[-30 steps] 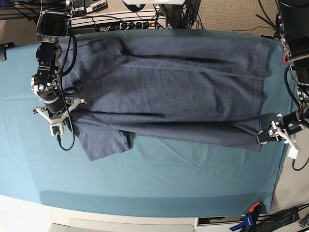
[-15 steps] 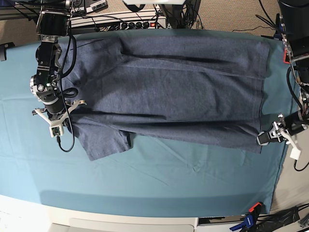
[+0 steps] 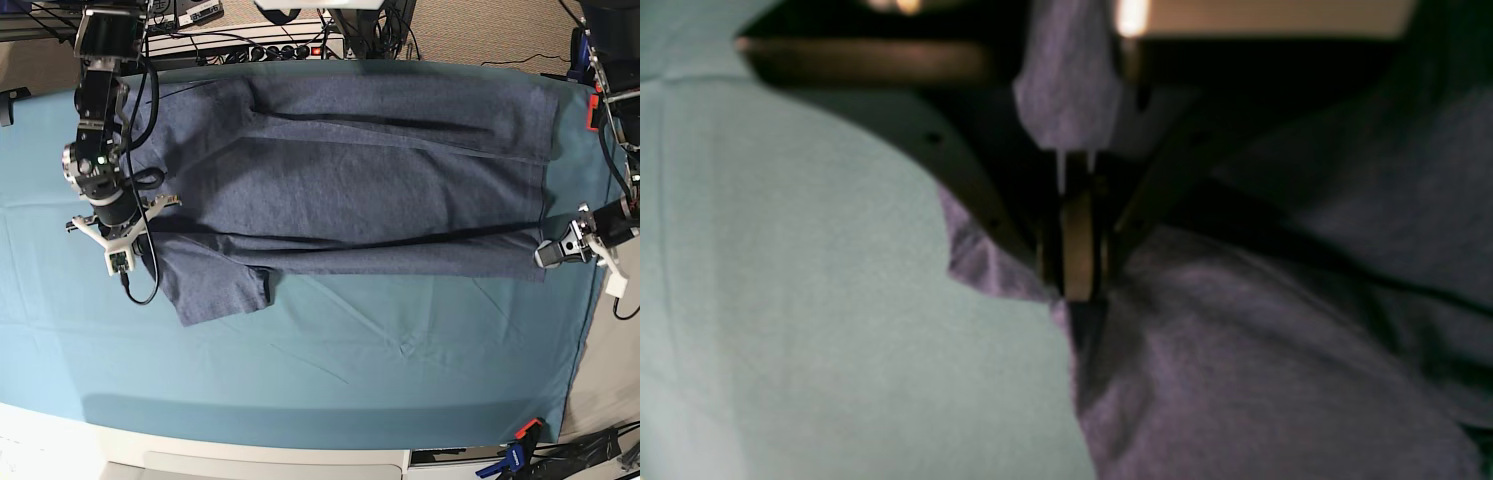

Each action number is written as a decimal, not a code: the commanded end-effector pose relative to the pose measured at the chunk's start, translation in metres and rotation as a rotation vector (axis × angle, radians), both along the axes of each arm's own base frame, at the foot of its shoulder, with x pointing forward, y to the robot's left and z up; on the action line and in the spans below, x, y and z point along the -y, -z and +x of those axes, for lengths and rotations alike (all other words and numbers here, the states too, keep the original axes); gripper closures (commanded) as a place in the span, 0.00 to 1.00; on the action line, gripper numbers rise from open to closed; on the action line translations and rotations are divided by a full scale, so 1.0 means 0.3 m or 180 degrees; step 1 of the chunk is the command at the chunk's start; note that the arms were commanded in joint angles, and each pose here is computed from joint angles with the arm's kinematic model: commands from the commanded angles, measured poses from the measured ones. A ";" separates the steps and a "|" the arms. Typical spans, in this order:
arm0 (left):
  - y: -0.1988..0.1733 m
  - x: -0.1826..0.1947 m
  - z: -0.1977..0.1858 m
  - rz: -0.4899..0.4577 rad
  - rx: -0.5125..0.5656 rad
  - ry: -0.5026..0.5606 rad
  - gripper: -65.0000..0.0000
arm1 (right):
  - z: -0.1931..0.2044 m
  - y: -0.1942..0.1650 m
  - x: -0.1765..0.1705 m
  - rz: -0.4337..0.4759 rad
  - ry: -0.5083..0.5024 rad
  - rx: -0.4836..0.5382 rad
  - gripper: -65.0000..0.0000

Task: Fold the T-shirt properly
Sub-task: 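Lift the hem corners and fold the shirt toward the collar with both grippers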

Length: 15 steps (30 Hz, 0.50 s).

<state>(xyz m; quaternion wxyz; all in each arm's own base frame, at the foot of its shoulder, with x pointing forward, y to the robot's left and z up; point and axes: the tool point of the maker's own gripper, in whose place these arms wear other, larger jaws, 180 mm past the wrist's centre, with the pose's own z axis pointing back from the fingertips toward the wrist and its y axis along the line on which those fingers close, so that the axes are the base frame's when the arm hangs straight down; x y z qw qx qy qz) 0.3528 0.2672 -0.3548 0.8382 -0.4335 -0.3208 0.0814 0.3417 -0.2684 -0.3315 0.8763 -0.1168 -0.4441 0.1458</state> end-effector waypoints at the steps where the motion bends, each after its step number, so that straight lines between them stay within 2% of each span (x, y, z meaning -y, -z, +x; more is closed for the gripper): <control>1: -0.069 -0.044 0.031 0.0035 0.0190 -0.0056 1.00 | 0.014 -0.056 0.002 -0.0041 -0.0033 0.0155 1.00; 8: -0.048 -0.073 -0.014 0.0136 0.0048 0.0021 1.00 | -0.047 -0.055 -0.021 -0.0116 -0.0103 0.0104 1.00; 15: -0.031 -0.110 -0.050 0.0217 -0.0040 0.0001 1.00 | -0.054 -0.047 -0.019 -0.0123 -0.0098 0.0073 1.00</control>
